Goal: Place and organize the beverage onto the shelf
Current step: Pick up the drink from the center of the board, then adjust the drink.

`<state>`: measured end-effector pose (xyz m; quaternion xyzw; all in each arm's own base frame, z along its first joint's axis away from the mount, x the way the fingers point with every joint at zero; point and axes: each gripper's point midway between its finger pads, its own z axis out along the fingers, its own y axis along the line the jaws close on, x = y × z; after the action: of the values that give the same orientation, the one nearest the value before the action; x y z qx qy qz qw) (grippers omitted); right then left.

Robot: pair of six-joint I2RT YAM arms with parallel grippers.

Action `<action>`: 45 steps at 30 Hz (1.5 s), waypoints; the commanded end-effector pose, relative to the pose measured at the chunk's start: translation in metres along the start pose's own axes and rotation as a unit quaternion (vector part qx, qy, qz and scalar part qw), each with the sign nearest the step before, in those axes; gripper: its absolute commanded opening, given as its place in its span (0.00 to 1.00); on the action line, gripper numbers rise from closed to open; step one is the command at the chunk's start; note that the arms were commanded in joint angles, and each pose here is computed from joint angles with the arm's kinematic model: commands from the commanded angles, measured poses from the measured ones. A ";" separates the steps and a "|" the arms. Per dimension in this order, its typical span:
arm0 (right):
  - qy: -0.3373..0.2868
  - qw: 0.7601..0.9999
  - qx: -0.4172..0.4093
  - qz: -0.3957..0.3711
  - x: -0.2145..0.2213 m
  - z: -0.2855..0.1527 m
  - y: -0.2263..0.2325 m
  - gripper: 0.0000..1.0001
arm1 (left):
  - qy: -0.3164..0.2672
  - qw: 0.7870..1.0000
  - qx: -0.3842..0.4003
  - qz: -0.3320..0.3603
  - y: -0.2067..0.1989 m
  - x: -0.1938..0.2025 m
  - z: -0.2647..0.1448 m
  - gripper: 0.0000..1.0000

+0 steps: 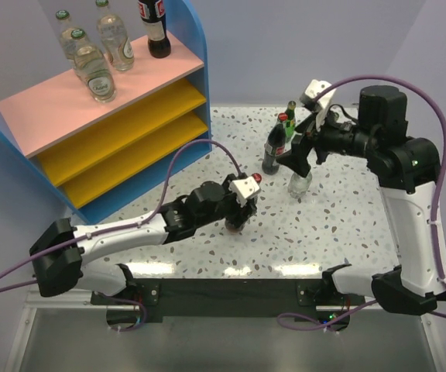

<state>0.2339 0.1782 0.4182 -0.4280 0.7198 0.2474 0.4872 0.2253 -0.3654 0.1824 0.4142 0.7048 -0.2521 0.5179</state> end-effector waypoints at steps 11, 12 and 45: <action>-0.002 0.973 0.200 0.111 0.031 -0.018 -0.091 0.99 | -0.255 0.948 -0.180 -0.069 0.117 -0.276 -0.146 0.00; 0.000 0.972 0.206 0.114 0.034 -0.017 -0.094 0.99 | -0.248 0.947 -0.190 -0.069 0.123 -0.279 -0.142 0.00; -0.006 0.998 -0.023 0.052 0.045 0.013 -0.031 0.99 | -0.349 0.890 -0.281 -0.082 0.200 -0.402 -0.222 0.00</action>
<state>0.2890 0.1268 0.3657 -0.2933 0.7993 0.2151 0.4784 0.3853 -0.2306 0.5388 0.1151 0.6833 -0.0811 0.7164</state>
